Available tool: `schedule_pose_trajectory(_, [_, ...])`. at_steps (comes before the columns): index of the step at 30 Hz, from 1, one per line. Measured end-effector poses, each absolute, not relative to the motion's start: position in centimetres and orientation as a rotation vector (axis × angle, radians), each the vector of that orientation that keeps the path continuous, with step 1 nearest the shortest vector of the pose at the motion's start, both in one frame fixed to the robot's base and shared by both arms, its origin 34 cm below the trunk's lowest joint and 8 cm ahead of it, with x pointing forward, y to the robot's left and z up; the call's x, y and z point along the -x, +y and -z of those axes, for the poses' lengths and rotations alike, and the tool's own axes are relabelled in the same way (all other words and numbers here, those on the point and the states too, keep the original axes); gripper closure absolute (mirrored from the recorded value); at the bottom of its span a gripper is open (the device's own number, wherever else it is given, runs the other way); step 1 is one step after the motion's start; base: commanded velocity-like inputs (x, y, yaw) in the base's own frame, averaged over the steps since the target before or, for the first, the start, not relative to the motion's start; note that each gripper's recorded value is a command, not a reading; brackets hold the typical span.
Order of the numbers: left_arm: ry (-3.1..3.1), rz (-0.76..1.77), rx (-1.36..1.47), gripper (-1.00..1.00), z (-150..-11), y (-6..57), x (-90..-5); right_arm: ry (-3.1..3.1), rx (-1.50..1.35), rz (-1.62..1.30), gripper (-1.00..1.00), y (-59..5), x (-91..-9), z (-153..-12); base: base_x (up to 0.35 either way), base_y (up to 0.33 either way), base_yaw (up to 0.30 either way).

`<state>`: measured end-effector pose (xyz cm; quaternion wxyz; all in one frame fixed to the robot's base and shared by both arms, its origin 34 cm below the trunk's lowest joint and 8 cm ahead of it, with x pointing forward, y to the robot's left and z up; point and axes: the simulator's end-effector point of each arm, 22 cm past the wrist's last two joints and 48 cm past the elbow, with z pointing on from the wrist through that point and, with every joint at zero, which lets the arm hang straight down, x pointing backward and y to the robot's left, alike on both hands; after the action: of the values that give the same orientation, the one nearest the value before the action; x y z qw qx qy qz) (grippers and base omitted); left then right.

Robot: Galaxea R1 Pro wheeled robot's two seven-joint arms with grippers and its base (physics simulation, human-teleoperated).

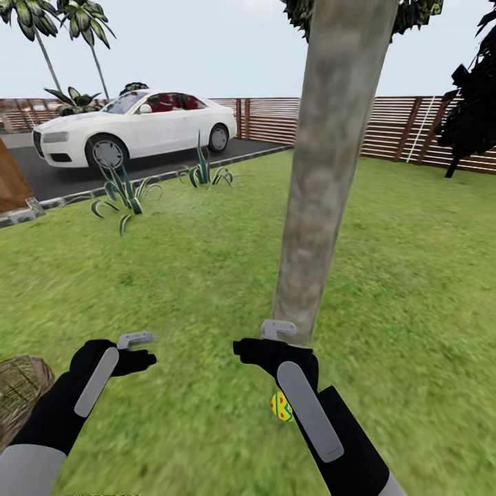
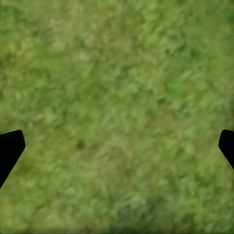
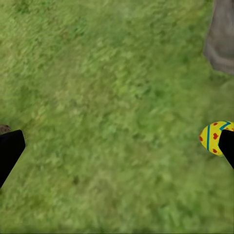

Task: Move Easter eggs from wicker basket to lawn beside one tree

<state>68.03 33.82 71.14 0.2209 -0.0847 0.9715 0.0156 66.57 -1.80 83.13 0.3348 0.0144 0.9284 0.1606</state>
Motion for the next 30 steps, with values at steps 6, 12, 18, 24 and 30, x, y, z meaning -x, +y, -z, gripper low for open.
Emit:
schedule_pose_trajectory(6, [2.676, -0.051, 0.235, -1.0, -72.7, 34.0, -68.2, 2.414, -0.036, -0.419, -1.0, -1.8, -66.6, -84.6, 0.0, 0.0, 0.169])
schedule_pose_trajectory(12, [2.667, -0.076, 0.241, -1.0, -74.1, 34.3, -68.2, 2.406, -0.034, -0.419, -1.0, -1.8, -66.6, -86.0, 0.0, 0.0, 0.154])
schedule_pose_trajectory(18, [2.657, -0.081, 0.242, -1.0, -75.6, 34.5, -68.3, 2.398, -0.032, -0.418, -1.0, -1.8, -66.6, -87.4, 0.0, 0.0, 0.145])
schedule_pose_trajectory(24, [2.648, -0.08, 0.242, -1.0, -77.0, 34.5, -68.4, 2.39, -0.03, -0.418, -1.0, -1.8, -66.6, -88.8, 0.0, 0.0, 0.141])
schedule_pose_trajectory(30, [2.63, -0.077, 0.238, -1.0, -78.8, 34.4, -68.7, 2.381, -0.026, -0.422, -1.0, -1.6, -66.5, -90.2, 0.0, 0.0, 0.139])
